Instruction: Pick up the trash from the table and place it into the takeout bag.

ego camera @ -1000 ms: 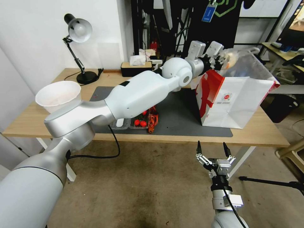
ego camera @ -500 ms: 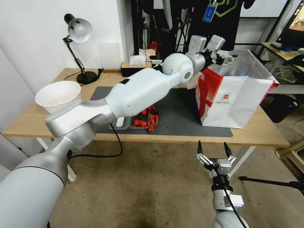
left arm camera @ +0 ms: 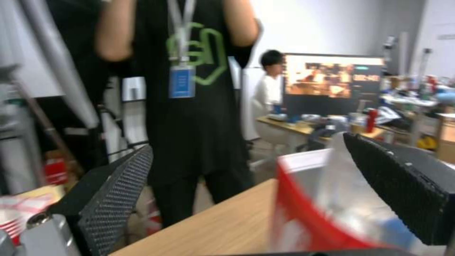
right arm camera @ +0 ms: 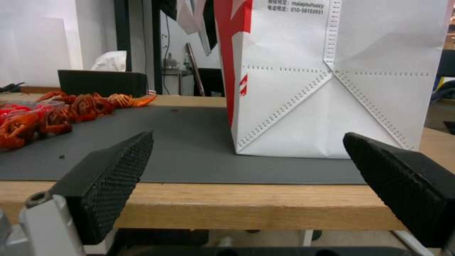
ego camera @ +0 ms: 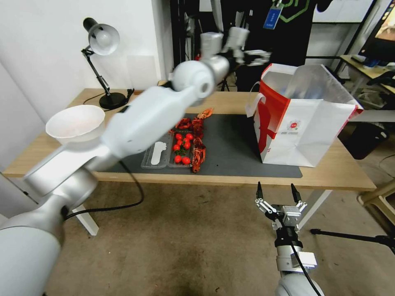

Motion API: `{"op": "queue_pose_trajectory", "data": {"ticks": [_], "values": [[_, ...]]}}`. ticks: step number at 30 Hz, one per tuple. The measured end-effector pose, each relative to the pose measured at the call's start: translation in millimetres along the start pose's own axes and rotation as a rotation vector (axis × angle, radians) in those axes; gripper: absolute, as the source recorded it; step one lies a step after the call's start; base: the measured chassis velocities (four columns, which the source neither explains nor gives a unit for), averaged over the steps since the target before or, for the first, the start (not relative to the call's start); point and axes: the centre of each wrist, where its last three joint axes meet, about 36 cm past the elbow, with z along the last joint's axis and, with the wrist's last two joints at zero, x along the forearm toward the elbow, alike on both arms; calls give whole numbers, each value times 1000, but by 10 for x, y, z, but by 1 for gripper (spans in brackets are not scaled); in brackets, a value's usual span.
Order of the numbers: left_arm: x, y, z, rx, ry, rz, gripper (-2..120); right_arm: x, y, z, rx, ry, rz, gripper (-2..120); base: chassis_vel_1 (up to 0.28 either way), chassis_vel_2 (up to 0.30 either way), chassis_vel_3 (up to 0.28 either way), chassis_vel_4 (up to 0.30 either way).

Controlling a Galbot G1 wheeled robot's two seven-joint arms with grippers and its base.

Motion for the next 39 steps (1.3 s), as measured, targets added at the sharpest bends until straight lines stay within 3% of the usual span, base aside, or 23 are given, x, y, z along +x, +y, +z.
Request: {"op": "queue_pose_trajectory", "data": {"ticks": [4, 9, 14, 21, 26, 30, 39], "values": [[380, 259, 74, 15, -18, -59, 100, 7, -3, -11, 1, -1, -2, 100, 0, 0, 0, 0], [729, 438, 181, 23, -28, -112, 100, 21, -4, -15, 2, 1, -3, 100, 0, 0, 0, 0], [963, 516, 261, 21, -33, -144, 100, 23, -4, -15, 4, 1, -4, 100, 0, 0, 0, 0], [1693, 705, 482, -16, -68, -237, 100, 15, 4, -10, 4, 0, -8, 100, 0, 0, 0, 0], [2046, 725, 608, -25, -82, -277, 100, 9, 11, -4, 4, 0, -12, 100, 0, 0, 0, 0], [2400, 683, 862, -51, -104, -320, 100, 11, 21, 2, 4, 2, -16, 100, 0, 0, 0, 0], [2808, 562, 1156, -62, -113, -380, 100, 26, 30, 5, 2, 2, -19, 100, 0, 0, 0, 0]]}}
